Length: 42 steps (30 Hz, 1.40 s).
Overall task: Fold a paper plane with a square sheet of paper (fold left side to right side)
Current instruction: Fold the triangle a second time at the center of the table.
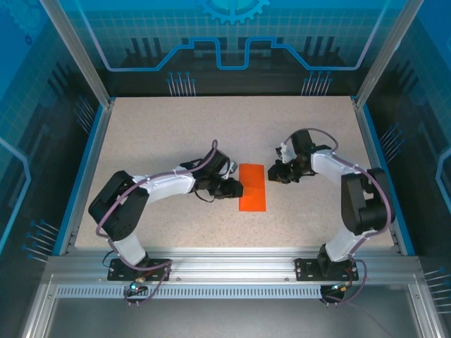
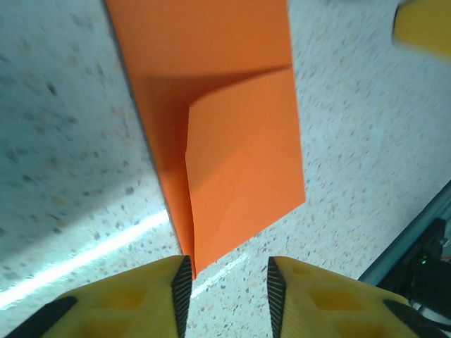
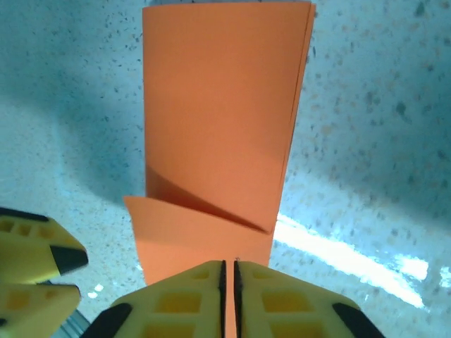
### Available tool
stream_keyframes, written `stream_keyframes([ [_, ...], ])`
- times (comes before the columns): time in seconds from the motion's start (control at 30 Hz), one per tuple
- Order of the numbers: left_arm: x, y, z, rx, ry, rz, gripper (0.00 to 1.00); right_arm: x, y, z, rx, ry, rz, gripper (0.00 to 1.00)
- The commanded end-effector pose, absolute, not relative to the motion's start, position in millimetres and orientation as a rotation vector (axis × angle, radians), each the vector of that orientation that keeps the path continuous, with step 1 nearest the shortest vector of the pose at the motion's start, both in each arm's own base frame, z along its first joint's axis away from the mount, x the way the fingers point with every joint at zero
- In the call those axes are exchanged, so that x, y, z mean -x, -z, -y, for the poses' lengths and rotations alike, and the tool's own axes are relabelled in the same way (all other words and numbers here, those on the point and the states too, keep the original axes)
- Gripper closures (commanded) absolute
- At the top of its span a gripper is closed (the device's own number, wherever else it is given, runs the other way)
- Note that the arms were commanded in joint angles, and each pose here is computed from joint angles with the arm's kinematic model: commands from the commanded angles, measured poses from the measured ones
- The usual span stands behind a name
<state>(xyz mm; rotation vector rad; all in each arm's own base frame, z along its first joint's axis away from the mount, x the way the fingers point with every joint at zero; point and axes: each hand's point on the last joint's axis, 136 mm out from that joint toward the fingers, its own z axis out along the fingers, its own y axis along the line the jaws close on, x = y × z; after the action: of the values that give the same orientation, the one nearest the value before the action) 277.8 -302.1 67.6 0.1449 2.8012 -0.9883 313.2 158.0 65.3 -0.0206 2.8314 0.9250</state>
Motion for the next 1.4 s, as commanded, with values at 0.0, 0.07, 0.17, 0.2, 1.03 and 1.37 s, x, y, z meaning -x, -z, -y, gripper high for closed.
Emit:
stream_keyframes([
  [0.0,-284.9,-68.9,291.1,-0.147,0.994,-2.789,0.62,-306.0,-70.2,-158.0,-0.033,-0.993,-2.753,0.77],
  [0.07,-288.9,-70.0,295.6,-0.162,1.037,-2.774,0.61,-295.0,-70.6,-158.8,-0.051,-1.021,-2.727,0.72],
  [0.17,-293.8,-69.7,306.5,-0.201,1.092,-2.756,0.60,-283.4,-76.3,-160.4,-0.059,-1.054,-2.677,0.63],
  [0.2,-296.3,-69.2,309.4,-0.207,1.106,-2.751,0.60,-279.4,-77.4,-160.6,-0.062,-1.059,-2.669,0.59],
  [1.03,-314.3,-41.8,324.1,-0.248,1.091,-2.792,0.69,-254.5,-83.1,-195.8,0.048,-1.138,-2.661,0.34],
  [1.37,-314.9,-49.5,313.2,-0.271,0.998,-2.779,0.62,-253.7,-79.6,-192.9,0.053,-1.099,-2.676,0.33],
])
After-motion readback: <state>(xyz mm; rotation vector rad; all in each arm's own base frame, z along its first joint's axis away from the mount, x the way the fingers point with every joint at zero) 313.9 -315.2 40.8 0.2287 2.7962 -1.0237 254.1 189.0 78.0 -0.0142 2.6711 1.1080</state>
